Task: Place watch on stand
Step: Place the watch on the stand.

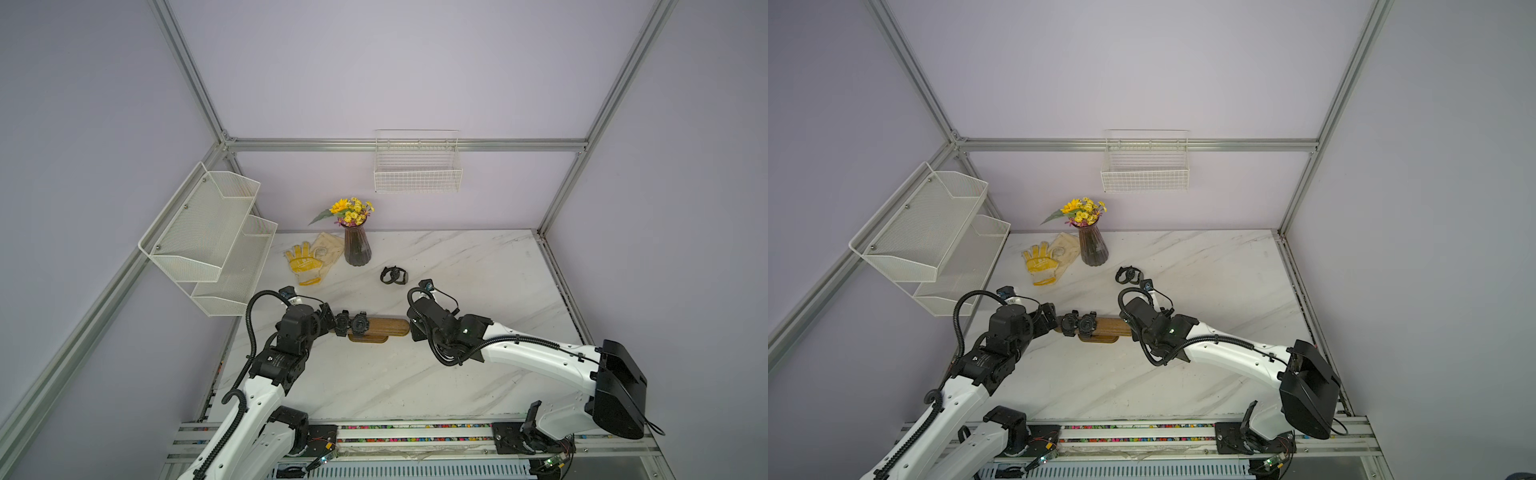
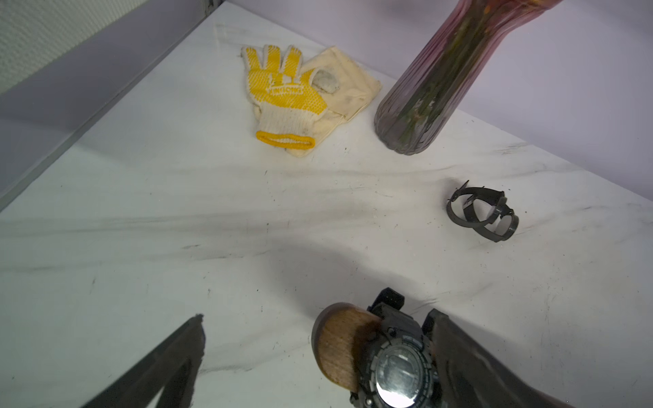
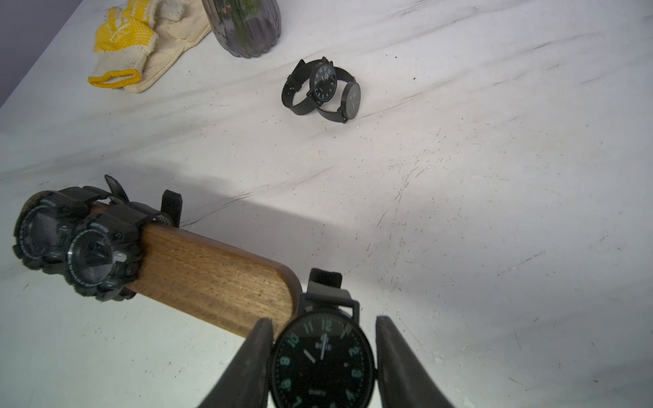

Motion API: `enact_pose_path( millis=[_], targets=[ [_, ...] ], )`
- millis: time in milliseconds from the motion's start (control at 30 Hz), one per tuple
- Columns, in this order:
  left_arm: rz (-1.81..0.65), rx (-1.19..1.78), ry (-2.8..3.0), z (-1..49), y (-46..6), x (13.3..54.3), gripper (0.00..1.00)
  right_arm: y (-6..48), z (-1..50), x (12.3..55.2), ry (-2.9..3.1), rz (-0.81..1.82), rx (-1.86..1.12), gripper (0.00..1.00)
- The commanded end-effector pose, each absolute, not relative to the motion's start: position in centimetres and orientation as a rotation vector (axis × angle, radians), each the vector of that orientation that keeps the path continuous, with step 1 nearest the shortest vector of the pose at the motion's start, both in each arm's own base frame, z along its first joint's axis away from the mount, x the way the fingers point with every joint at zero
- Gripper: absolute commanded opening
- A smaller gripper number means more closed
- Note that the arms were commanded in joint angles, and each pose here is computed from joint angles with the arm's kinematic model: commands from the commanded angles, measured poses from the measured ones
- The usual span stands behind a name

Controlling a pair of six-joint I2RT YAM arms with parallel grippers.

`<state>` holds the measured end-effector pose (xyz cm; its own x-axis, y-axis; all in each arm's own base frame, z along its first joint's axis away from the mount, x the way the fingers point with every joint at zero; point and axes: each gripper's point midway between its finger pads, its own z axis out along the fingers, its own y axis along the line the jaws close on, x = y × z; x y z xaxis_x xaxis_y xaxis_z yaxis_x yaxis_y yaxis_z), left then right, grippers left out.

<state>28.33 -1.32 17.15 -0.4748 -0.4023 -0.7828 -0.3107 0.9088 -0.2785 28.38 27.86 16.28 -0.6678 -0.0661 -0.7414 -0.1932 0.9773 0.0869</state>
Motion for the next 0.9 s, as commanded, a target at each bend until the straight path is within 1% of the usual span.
enact_pose_path(
  millis=[0, 233, 500, 733, 867],
  targets=[
    [-0.209, -0.593, 2.106, 17.5, -1.2, 28.9, 1.00, 27.5, 15.8, 28.9, 2.274, 0.158, -0.124, 0.31],
    [-0.249, -0.630, 2.169, 14.9, -1.2, 30.0, 1.00, 28.9, 14.2, 29.2, 2.298, 0.178, -0.152, 0.31],
    [-0.362, -0.566, 2.191, 14.0, -3.1, 31.3, 1.00, 31.1, 13.3, 29.6, 2.309, 0.227, -0.180, 0.31],
    [-0.447, -0.484, 2.243, 13.3, -4.9, 32.1, 1.00, 32.2, 14.7, 29.9, 2.288, 0.275, -0.176, 0.30],
    [-0.502, -0.465, 2.252, 13.0, -5.8, 32.3, 1.00, 32.5, 14.2, 30.0, 2.304, 0.264, -0.186, 0.30]
  ],
)
